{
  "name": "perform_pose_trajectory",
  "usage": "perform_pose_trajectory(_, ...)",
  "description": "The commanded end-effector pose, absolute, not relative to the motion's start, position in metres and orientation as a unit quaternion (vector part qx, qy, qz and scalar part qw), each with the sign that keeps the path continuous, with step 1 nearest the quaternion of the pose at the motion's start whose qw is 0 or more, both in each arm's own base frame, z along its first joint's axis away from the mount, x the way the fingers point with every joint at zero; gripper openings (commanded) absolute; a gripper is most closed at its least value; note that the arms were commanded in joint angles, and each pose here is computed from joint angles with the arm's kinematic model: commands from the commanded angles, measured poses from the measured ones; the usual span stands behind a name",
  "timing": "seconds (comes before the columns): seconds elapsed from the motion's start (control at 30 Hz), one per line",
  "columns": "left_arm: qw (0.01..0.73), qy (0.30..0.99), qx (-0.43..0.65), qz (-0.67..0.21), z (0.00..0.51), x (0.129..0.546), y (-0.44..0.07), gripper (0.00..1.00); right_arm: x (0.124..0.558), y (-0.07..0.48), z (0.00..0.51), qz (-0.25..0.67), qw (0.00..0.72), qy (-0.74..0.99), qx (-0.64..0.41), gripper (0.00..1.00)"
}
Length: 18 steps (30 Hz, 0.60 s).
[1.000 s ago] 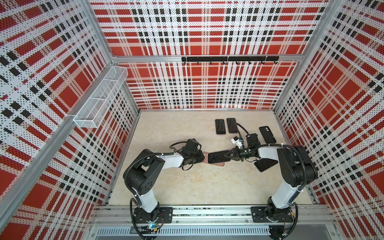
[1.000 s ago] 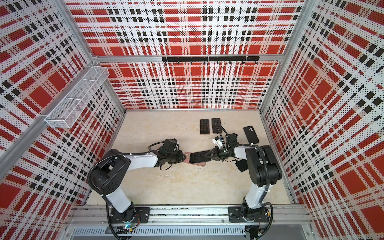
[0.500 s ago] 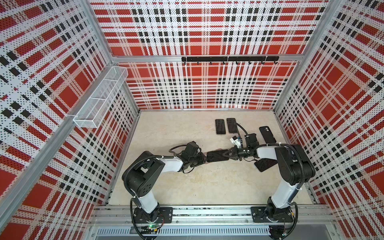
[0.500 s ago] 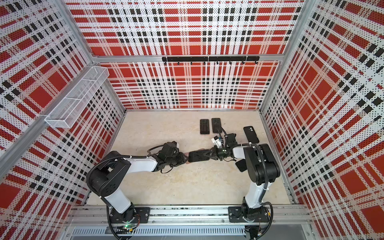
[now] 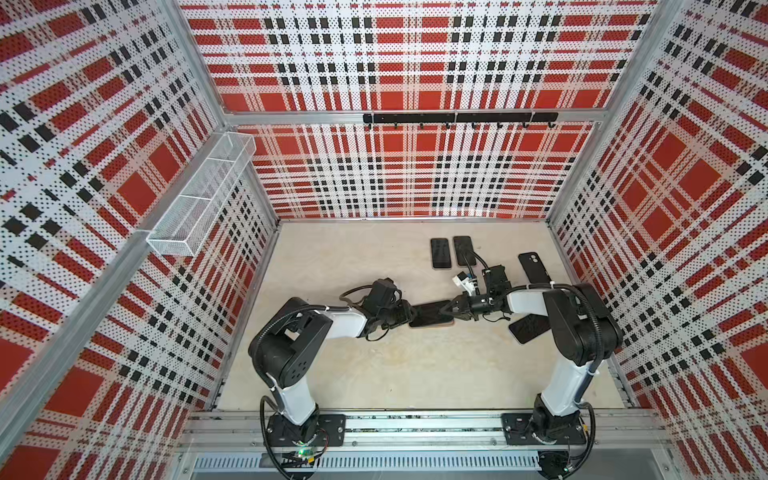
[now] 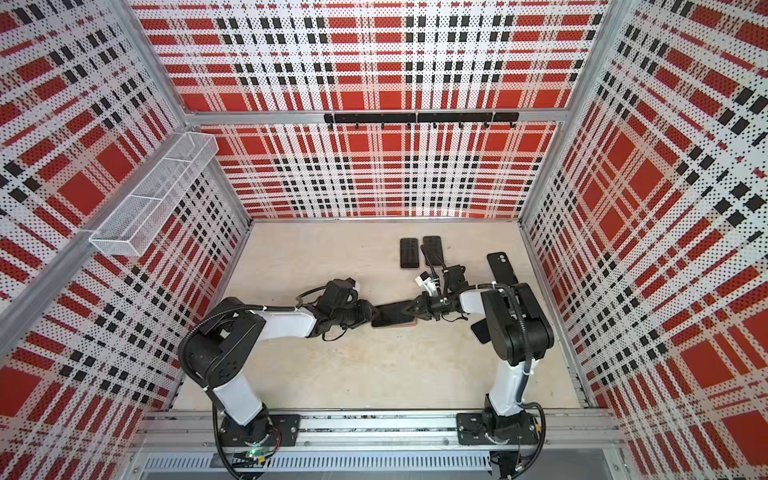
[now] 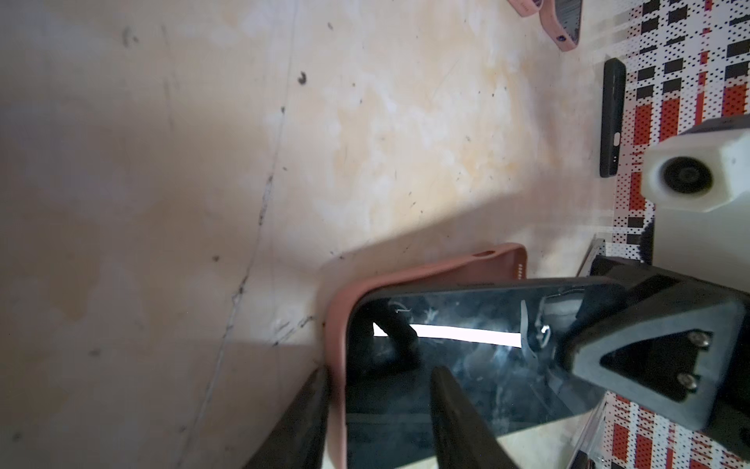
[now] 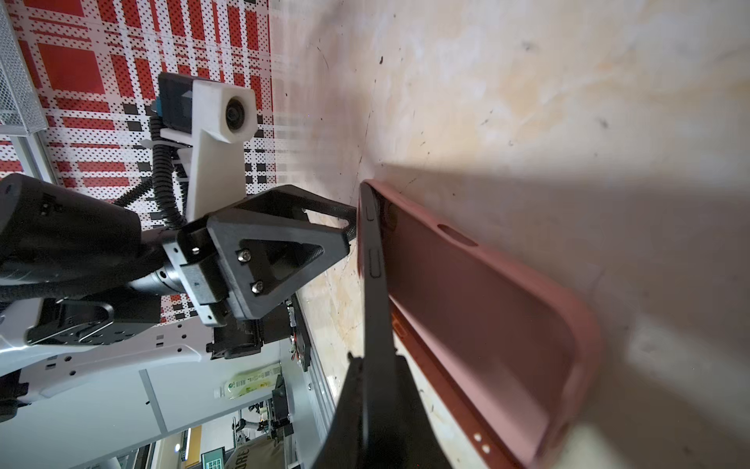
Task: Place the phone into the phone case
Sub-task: 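Press the black phone into the pink case held by the left gripper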
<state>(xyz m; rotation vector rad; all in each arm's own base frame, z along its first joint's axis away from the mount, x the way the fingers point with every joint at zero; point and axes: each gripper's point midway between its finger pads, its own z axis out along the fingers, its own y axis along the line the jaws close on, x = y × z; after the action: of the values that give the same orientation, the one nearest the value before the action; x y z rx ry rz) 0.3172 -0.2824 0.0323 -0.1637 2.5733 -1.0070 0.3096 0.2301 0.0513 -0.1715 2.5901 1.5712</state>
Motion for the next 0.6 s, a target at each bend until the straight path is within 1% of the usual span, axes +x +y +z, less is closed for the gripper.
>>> perform_pose_trajectory(0.0, 0.176, 0.910, -0.034, -0.375, 0.030, 0.308, -0.297, 0.45, 0.278, 0.221, -0.007, 0.445, -0.010, 0.895, -0.026, 0.00)
perform_pose_trajectory(0.17, 0.175, 0.911, -0.020, -0.373, 0.031, 0.303, -0.300, 0.45, 0.280, 0.221, -0.012, 0.439, -0.014, 0.898, -0.023, 0.00)
perform_pose_trajectory(0.3, 0.179, 0.935, -0.003, -0.305, 0.018, 0.303, -0.286, 0.43, 0.280, 0.215, -0.013, 0.418, -0.010, 0.908, -0.026, 0.00)
perform_pose_trajectory(0.43, 0.174, 0.948, 0.007, -0.265, 0.004, 0.300, -0.280, 0.39, 0.281, 0.211, -0.009, 0.400, -0.006, 0.916, -0.031, 0.12)
perform_pose_trajectory(0.57, 0.170, 0.953, 0.011, -0.252, -0.006, 0.298, -0.281, 0.36, 0.283, 0.206, -0.002, 0.381, -0.004, 0.924, -0.032, 0.21)
